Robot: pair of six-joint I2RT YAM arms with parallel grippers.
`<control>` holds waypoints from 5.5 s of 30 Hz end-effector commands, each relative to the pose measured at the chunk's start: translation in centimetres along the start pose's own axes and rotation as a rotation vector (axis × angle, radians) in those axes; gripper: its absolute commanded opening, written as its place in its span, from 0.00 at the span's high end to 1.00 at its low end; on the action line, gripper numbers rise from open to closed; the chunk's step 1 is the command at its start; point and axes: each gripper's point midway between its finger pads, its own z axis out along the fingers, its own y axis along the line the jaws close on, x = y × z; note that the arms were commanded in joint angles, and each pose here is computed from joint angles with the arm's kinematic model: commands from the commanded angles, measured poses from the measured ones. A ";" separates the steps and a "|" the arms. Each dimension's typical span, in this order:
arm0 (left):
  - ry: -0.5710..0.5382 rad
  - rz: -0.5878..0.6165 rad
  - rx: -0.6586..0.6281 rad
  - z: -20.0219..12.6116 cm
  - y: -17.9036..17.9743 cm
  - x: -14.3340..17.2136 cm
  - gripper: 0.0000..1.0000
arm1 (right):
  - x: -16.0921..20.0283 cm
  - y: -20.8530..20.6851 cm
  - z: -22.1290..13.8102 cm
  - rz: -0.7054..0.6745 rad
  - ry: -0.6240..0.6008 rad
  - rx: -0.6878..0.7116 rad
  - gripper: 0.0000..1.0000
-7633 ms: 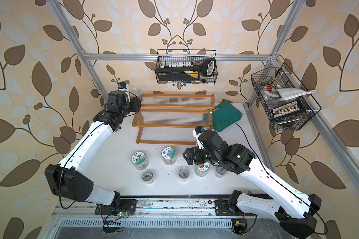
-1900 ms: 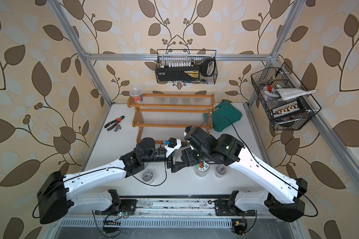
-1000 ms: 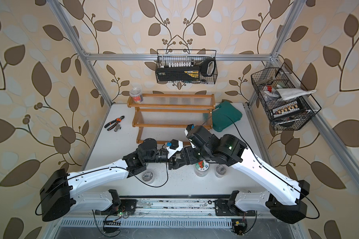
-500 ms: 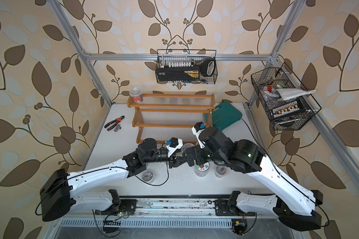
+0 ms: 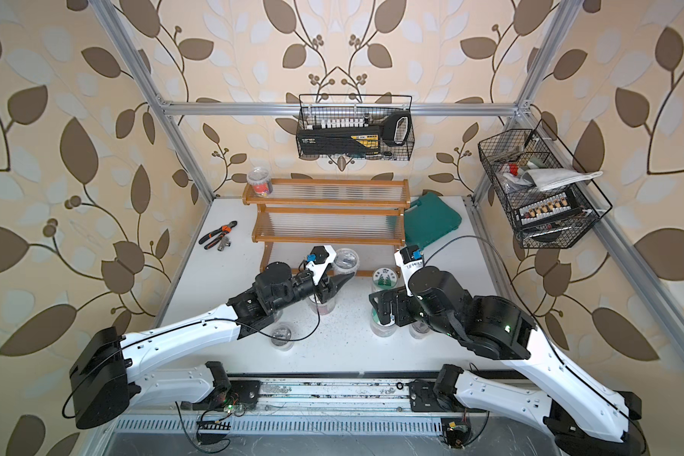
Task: Place the seed container on the shelf
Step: Pick up the seed jar at the center of the board, then place the seed jar on the shelf.
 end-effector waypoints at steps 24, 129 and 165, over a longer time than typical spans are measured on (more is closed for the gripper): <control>-0.115 -0.122 -0.663 -2.0 21.0 -10.7 0.47 | 9.1 1.3 10.7 0.063 0.240 -0.069 0.02; 0.177 -0.192 -0.647 -0.2 24.6 -7.8 0.55 | 11.6 -0.5 12.7 0.064 0.319 0.002 0.01; 0.243 -0.449 -0.458 -11.1 14.4 -9.2 0.02 | 9.3 0.4 9.5 0.014 0.211 -0.109 0.01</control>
